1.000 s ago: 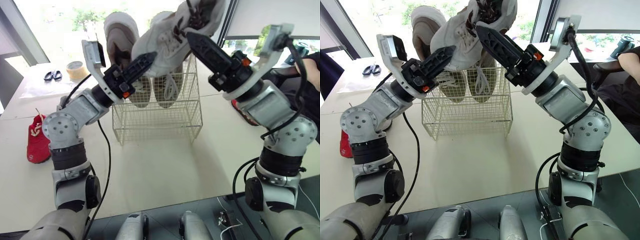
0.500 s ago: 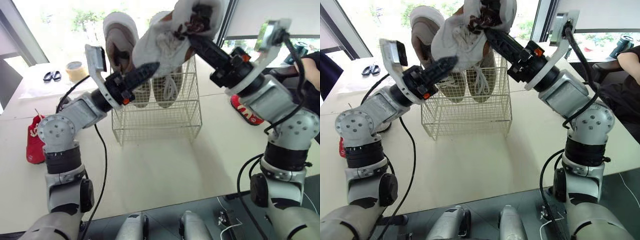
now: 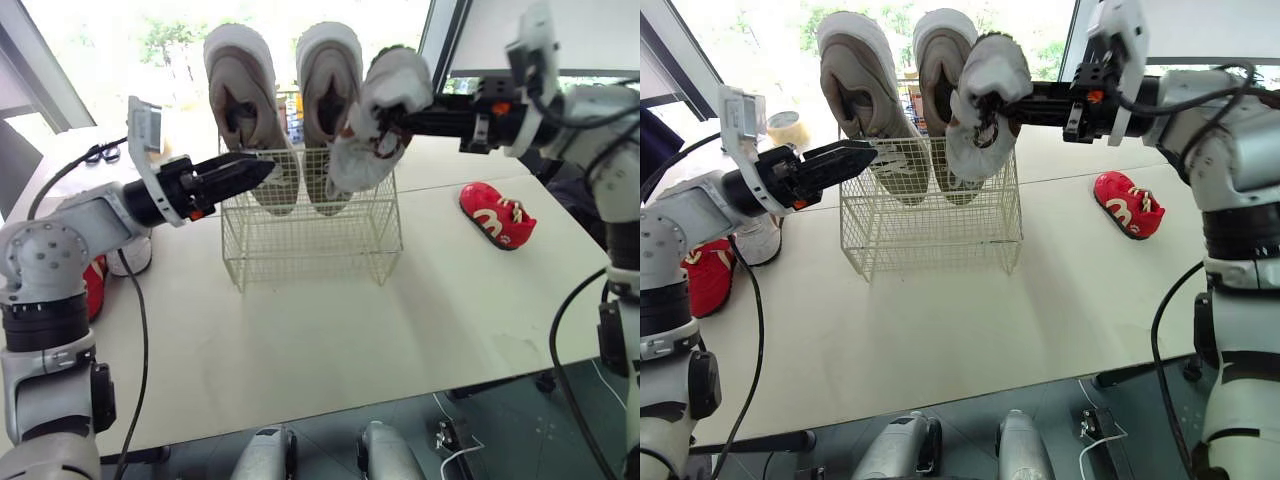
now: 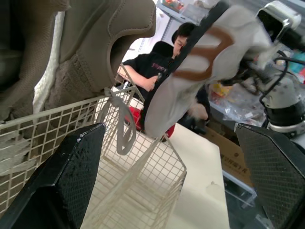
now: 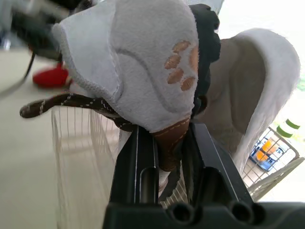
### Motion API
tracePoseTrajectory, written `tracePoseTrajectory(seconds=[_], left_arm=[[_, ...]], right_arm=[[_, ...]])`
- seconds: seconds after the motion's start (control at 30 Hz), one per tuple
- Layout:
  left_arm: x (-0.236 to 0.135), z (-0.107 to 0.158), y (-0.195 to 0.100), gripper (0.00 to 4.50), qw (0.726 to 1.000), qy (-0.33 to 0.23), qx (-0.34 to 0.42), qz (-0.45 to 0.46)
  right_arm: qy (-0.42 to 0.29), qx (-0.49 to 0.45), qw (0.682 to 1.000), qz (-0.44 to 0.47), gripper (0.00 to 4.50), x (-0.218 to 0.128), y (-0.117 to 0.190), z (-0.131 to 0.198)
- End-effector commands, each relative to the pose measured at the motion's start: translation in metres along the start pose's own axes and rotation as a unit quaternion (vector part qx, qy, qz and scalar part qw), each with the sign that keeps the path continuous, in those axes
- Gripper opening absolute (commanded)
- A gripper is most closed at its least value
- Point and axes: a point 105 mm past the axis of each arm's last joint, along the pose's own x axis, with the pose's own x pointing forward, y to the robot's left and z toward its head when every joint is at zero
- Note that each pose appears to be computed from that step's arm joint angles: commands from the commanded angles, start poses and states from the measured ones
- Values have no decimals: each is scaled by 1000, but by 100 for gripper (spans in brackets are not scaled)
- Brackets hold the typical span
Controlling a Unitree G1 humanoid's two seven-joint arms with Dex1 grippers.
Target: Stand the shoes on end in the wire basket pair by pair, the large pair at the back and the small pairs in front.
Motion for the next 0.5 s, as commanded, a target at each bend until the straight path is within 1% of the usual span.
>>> tracePoseTrajectory(seconds=[0.03,0.23,0.5], left_arm=[[0,8,-8,447,1000,-14,27,-7],[0,4,-8,447,999,-19,27,1],[6,-2,-11,447,999,-20,27,1]], right_arm=[[18,-76,996,29,20,3,-4,2],[28,-78,994,71,20,15,-2,-14],[50,-55,995,66,20,23,-11,-40]])
